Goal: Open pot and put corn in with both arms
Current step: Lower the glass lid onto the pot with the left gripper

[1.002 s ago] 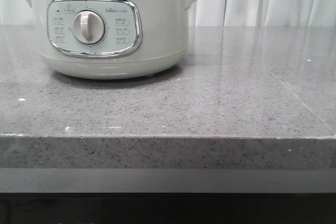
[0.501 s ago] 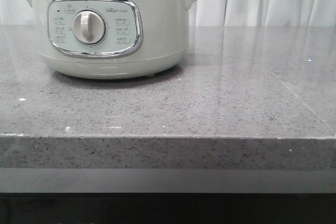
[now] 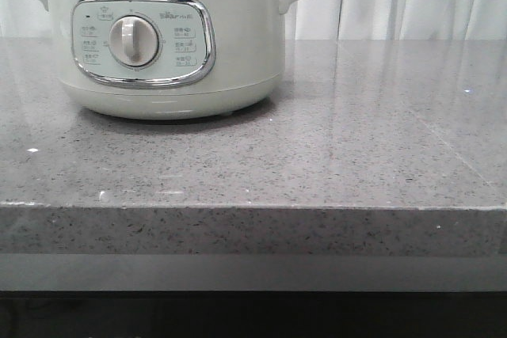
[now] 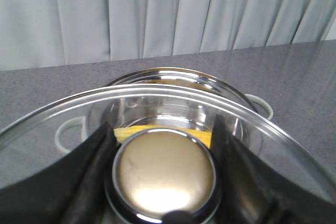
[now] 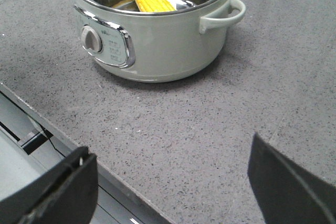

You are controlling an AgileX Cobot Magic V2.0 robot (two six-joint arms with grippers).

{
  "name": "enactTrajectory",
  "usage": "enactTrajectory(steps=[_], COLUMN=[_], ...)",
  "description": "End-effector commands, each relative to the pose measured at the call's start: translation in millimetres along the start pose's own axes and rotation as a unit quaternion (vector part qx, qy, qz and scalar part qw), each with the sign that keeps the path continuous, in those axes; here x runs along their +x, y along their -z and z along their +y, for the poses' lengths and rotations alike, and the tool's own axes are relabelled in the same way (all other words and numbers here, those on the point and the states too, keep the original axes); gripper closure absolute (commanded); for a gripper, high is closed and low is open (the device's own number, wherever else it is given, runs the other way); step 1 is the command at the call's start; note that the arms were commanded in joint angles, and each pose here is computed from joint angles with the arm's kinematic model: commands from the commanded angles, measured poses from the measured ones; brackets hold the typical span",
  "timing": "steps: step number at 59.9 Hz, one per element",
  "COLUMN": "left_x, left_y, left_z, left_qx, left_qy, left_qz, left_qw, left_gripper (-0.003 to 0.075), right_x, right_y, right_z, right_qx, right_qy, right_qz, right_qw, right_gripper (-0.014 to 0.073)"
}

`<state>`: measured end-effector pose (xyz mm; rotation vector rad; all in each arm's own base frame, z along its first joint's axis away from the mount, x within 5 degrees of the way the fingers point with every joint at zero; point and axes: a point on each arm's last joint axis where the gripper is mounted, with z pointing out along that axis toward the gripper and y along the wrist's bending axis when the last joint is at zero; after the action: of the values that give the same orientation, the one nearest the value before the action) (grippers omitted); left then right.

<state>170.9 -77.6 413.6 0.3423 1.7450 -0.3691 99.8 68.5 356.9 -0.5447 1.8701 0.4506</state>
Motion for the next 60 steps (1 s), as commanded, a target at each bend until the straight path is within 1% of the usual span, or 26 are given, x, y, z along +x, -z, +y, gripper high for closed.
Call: enactTrajectory(steps=[1, 11, 27, 34, 48, 60], left_x=[-38, -50, -57, -55, -47, -34], left_y=[-11, -56, -122, -147, -182, -196], left_z=[-6, -12, -13, -13, -12, -12], left_qx=[0.013, 0.022, 0.019, 0.017, 0.015, 0.013], left_qy=[0.011, 0.01, 0.01, 0.01, 0.01, 0.01], left_qz=[-0.098, -0.091, -0.086, -0.085, -0.075, -0.058], left_qw=[0.995, 0.996, 0.996, 0.996, 0.997, 0.998], left_gripper=[0.0499, 0.0499, 0.0499, 0.0499, 0.0499, 0.0499], right_x=[-14, -14, -14, -14, -14, -14], right_y=[5, 5, 5, 5, 5, 5], right_z=[0, 0, 0, 0, 0, 0], right_qx=[0.004, 0.004, 0.004, 0.004, 0.004, 0.004], right_qy=[0.005, 0.005, 0.005, 0.005, 0.005, 0.005], right_qz=[-0.049, -0.049, -0.049, -0.049, -0.049, -0.049], right_qw=[0.999, 0.999, 0.999, 0.999, 0.999, 0.999], right_gripper=[-0.0007, -0.0007, -0.0007, -0.0007, -0.0007, -0.0007])
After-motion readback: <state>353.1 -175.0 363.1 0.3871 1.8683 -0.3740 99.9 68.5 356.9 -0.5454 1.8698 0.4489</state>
